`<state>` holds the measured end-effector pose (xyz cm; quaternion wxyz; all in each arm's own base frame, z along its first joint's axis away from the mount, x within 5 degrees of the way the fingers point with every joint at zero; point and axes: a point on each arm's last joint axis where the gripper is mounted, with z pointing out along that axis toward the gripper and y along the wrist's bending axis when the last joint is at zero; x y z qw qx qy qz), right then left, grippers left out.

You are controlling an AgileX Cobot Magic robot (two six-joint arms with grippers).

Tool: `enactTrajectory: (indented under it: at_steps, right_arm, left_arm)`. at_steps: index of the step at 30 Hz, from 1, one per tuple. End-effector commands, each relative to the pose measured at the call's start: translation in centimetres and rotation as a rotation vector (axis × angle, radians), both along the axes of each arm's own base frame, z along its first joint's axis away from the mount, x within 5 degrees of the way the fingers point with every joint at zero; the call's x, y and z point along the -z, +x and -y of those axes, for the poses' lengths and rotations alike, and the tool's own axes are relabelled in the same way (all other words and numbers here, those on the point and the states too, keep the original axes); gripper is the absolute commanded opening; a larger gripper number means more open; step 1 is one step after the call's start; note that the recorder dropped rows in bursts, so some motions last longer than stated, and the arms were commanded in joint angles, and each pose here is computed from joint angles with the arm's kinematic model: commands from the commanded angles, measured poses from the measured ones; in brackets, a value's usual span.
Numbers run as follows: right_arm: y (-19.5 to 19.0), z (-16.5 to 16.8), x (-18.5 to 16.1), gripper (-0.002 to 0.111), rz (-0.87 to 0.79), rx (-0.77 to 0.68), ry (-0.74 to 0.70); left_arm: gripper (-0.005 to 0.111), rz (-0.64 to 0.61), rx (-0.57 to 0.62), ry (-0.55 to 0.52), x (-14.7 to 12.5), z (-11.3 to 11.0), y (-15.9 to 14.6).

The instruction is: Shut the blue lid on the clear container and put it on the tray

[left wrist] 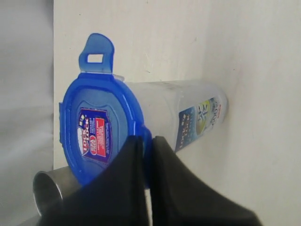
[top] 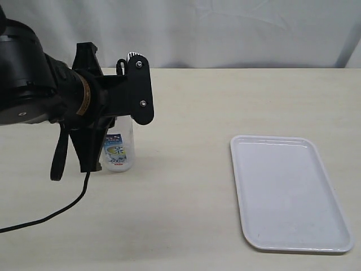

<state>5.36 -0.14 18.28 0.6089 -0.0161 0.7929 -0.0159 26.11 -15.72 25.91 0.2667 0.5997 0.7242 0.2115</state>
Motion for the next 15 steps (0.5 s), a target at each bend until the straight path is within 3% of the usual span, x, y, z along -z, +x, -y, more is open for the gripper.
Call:
enactTrajectory:
  at_steps: [1, 8, 15]
  right_arm:
    - [-0.01, 0.01, 0.07, 0.004, 0.004, -0.001, -0.005]
    - [-0.01, 0.01, 0.07, 0.004, 0.004, -0.001, -0.005]
    - [-0.01, 0.01, 0.07, 0.004, 0.004, -0.001, -0.005]
  left_arm:
    - [0.0, 0.01, 0.007, -0.008, -0.18, 0.17, -0.18]
    - [0.0, 0.004, -0.003, 0.028, -0.15, -0.14, -0.22]
    - [0.0, -0.003, -0.004, -0.001, -0.11, 0.06, -0.27]
